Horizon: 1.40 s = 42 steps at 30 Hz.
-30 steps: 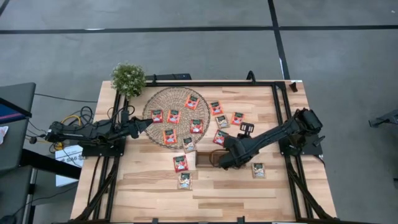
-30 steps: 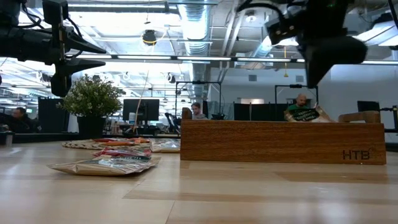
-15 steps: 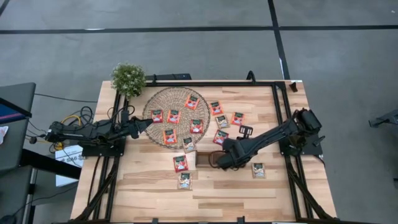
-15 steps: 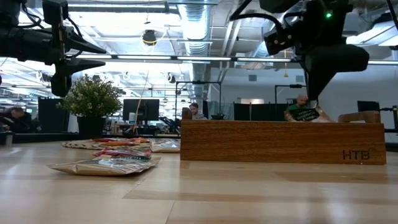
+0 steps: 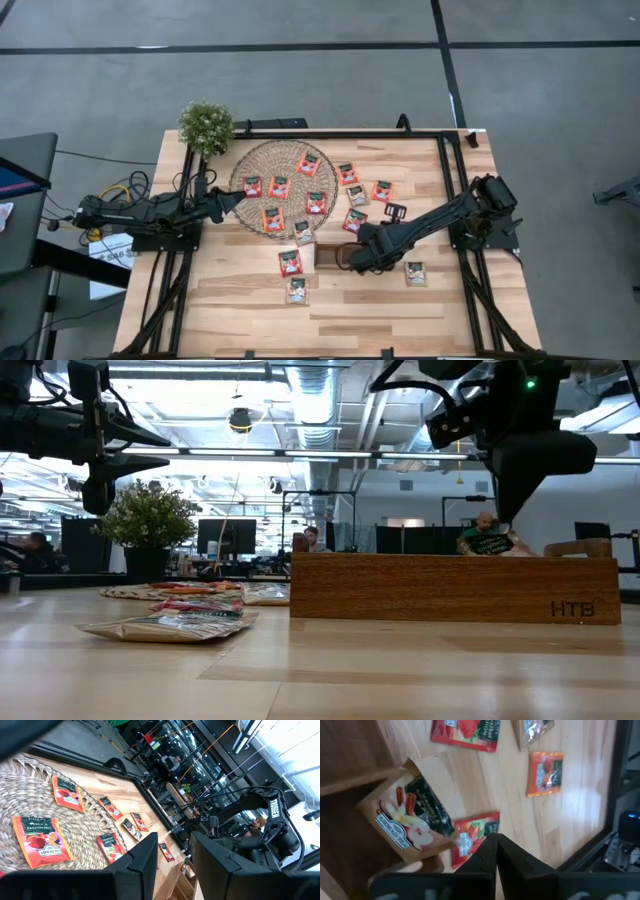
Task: Pick & Place Tea
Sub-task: Put the brown tea bag into the right slot of the wooden organizer
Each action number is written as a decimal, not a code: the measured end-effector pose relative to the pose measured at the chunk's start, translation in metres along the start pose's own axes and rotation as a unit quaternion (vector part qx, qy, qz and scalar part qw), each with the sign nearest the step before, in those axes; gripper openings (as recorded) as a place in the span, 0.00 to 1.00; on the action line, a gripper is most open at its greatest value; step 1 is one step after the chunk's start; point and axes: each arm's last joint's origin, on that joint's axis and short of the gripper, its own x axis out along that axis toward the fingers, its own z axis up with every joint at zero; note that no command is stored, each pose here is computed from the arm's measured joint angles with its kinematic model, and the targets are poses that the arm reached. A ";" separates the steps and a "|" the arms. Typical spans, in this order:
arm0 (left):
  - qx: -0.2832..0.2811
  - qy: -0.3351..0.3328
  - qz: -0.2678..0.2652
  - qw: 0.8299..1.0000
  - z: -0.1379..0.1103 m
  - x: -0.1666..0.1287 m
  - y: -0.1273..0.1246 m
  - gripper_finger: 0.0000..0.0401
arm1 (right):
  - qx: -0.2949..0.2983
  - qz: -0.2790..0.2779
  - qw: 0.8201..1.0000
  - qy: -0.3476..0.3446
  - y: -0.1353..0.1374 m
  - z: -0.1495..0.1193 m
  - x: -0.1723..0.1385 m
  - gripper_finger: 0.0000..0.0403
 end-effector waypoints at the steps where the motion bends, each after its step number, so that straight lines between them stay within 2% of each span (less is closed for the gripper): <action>1: 0.000 0.000 0.000 1.000 0.000 0.000 0.000 0.27 | 0.000 0.003 1.000 0.003 0.001 -0.001 0.002 0.00; 6: 0.000 0.001 -0.001 1.000 0.000 0.000 0.000 0.27 | -0.004 0.012 1.000 0.024 0.003 -0.005 0.008 0.00; 19: 0.000 0.001 -0.001 1.000 0.000 0.000 0.000 0.27 | -0.002 0.008 1.000 0.022 0.000 -0.009 0.001 0.00; 28: 0.001 0.003 -0.001 1.000 0.000 0.000 0.000 0.27 | 0.013 0.008 0.999 -0.032 -0.020 -0.016 -0.019 0.00; 33: 0.001 0.002 -0.001 1.000 0.000 0.000 0.000 0.27 | 0.020 0.042 0.998 -0.047 -0.040 -0.007 -0.020 0.00; 42: 0.001 0.002 0.000 1.000 0.000 0.000 0.000 0.27 | -0.013 0.111 0.994 -0.008 -0.062 0.011 0.006 0.00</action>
